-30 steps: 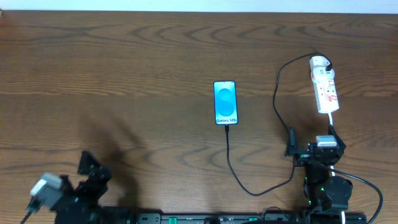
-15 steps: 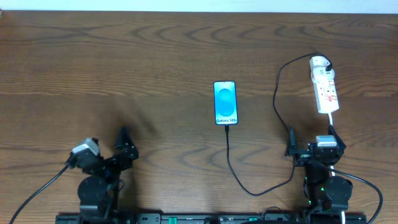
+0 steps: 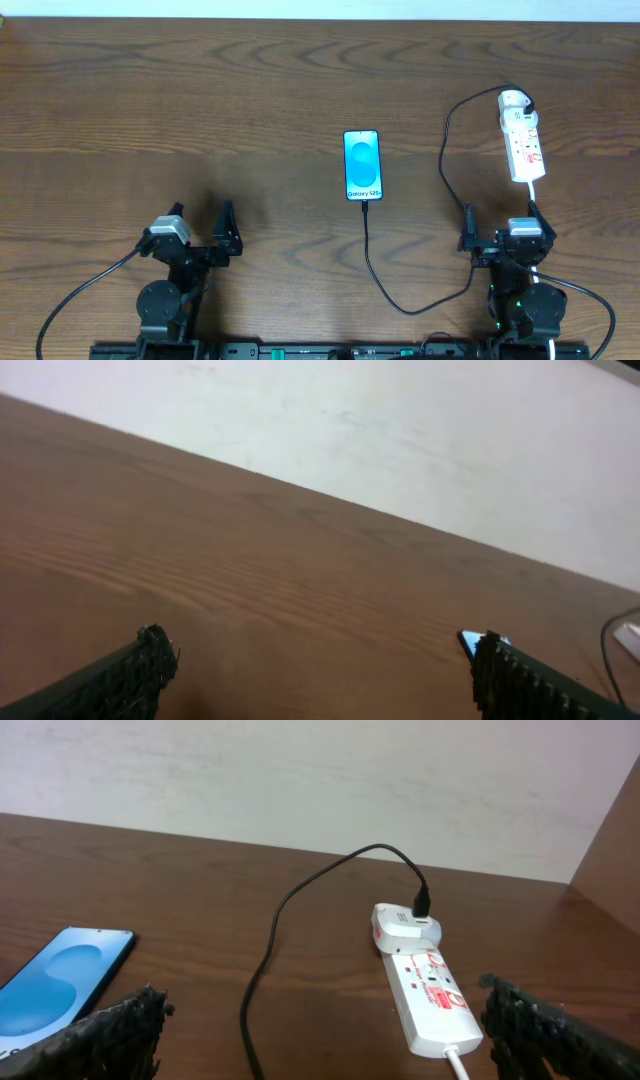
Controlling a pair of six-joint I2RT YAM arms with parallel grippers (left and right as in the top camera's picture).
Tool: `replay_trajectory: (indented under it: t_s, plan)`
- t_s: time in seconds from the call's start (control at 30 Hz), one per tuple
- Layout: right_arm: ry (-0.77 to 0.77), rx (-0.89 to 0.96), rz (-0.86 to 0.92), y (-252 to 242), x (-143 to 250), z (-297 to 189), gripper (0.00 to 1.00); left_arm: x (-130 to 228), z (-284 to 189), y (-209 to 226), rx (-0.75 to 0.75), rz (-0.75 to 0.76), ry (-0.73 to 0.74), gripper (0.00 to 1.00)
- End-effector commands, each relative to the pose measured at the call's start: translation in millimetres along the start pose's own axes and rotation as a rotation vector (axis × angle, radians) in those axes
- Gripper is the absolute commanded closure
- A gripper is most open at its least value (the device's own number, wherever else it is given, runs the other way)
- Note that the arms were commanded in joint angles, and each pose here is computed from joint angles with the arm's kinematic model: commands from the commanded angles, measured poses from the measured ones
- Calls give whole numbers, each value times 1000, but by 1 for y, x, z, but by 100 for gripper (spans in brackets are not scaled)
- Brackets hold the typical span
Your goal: Plug charger to phone and switch on socket
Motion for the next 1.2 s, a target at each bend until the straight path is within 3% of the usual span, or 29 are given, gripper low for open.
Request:
replay_trajectory:
  t_s: [0.0, 0.63, 1.17]
  plan:
    - [-3, 14, 15, -2, 0, 0, 1, 15, 1, -2, 30, 88, 49, 3]
    - [-3, 13, 15, -2, 0, 0, 1, 17, 1, -1, 25, 189, 56, 3]
    - [-3, 14, 15, -2, 0, 0, 1, 16, 1, -2, 28, 190, 53, 3]
Point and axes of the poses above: each gripper's point midway between its finger pads, its own z axis out along the fingers, its own y axis along the line the jaws close on, x = y × z, the point moved 3 cm from there along -z, back along the fingers, and after that the axes turned 11 degrees about z, right-handed, at the moved point
